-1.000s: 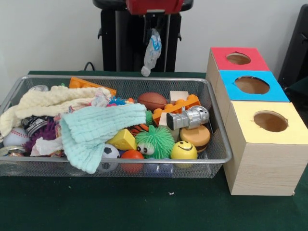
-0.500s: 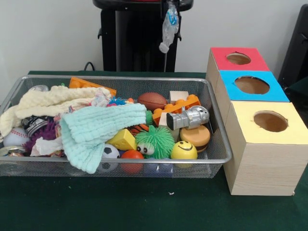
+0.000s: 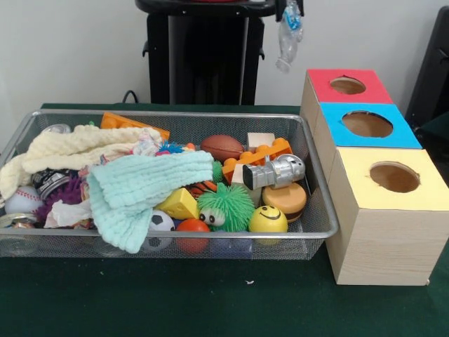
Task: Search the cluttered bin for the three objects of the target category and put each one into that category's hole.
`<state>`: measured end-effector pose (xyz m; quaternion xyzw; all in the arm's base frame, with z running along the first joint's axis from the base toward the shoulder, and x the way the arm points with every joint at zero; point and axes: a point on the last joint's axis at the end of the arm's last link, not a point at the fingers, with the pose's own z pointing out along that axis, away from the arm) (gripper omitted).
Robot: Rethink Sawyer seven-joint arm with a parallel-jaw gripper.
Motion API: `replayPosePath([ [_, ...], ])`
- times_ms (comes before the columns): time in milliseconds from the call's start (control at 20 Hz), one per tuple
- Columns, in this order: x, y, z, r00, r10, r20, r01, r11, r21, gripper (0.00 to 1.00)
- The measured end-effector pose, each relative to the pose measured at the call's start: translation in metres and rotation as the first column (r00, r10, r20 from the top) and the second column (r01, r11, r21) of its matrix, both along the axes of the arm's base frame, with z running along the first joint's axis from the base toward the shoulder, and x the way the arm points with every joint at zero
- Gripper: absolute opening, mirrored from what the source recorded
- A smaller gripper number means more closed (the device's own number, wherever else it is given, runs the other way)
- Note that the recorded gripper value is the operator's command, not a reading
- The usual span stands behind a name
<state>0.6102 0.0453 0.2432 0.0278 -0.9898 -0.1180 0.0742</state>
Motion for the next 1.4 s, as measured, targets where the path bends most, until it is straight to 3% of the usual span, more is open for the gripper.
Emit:
replayPosePath([
  [150, -0.005, 0.016, -0.004, 1.0, -0.007, -0.007, 0.007, 0.9997, 0.025, 0.0],
  [600, -0.014, 0.054, -0.014, 1.0, 0.002, 0.001, -0.002, 0.999, 0.046, 0.0],
  [950, -0.011, 0.081, -0.027, 0.9997, 0.008, 0.022, -0.009, 0.9986, 0.052, 0.0],
  [1400, -0.006, 0.096, -0.041, 0.9988, -0.005, 0.049, 0.003, 0.9986, 0.052, 0.0],
])
